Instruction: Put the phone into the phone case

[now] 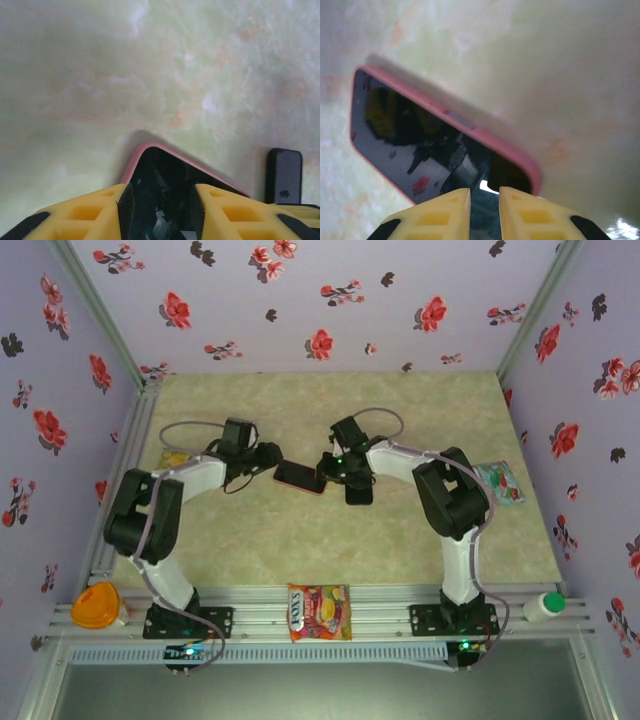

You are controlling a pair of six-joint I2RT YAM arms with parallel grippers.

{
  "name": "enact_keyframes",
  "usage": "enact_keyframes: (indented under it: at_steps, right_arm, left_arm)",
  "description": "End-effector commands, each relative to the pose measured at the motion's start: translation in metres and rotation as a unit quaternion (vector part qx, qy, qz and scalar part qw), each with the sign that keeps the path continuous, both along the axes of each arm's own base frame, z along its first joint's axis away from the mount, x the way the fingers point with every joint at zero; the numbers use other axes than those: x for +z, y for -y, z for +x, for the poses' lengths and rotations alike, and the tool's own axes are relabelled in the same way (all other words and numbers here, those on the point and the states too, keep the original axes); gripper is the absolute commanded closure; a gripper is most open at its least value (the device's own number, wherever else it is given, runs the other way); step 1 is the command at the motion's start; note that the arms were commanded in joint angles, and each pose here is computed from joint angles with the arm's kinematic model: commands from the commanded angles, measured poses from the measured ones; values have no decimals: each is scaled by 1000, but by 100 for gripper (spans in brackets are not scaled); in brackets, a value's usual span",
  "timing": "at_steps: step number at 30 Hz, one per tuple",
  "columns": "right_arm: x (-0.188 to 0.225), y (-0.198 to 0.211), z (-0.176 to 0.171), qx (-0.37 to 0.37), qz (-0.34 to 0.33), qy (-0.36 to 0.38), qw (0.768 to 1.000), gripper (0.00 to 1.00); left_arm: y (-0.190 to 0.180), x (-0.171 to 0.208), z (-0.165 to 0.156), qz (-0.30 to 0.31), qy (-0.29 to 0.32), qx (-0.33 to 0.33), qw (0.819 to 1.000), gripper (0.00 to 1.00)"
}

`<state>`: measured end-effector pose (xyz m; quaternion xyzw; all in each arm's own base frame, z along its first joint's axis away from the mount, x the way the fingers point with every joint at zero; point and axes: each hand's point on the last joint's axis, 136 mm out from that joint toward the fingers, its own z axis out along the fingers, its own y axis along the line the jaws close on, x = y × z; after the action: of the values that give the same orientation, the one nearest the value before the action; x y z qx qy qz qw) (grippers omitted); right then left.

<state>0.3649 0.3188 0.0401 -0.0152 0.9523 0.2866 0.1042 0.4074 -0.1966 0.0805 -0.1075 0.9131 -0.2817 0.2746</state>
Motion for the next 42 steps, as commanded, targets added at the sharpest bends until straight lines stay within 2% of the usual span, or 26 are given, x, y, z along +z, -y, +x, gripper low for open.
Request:
enact_keyframes:
  at_steps: [1,6,12,19,32,42]
  right_arm:
    - [19,-13,-8,44,15,-7,999,75]
    - [37,-17,14,51,23,27,998,77]
    - [20,-13,43,48,19,29,998,83]
    - [2,-7,60,41,2,35,999,84]
    - [-10,-3,58,37,-2,28,999,82]
    - [-20,5,37,29,2,6,1000,82]
  left_arm:
    - [-14,13,-11,-3,12,34,999,60]
    - [-16,9,-43,-21,0,40,999,61]
    - [3,-1,-65,-38,-10,26,999,61]
    - [18,-20,-63,-55,-24,26,998,61]
    - [31,-33,-55,-55,-37,10,998,61]
    - [37,-41,-40,-36,-39,2,999,61]
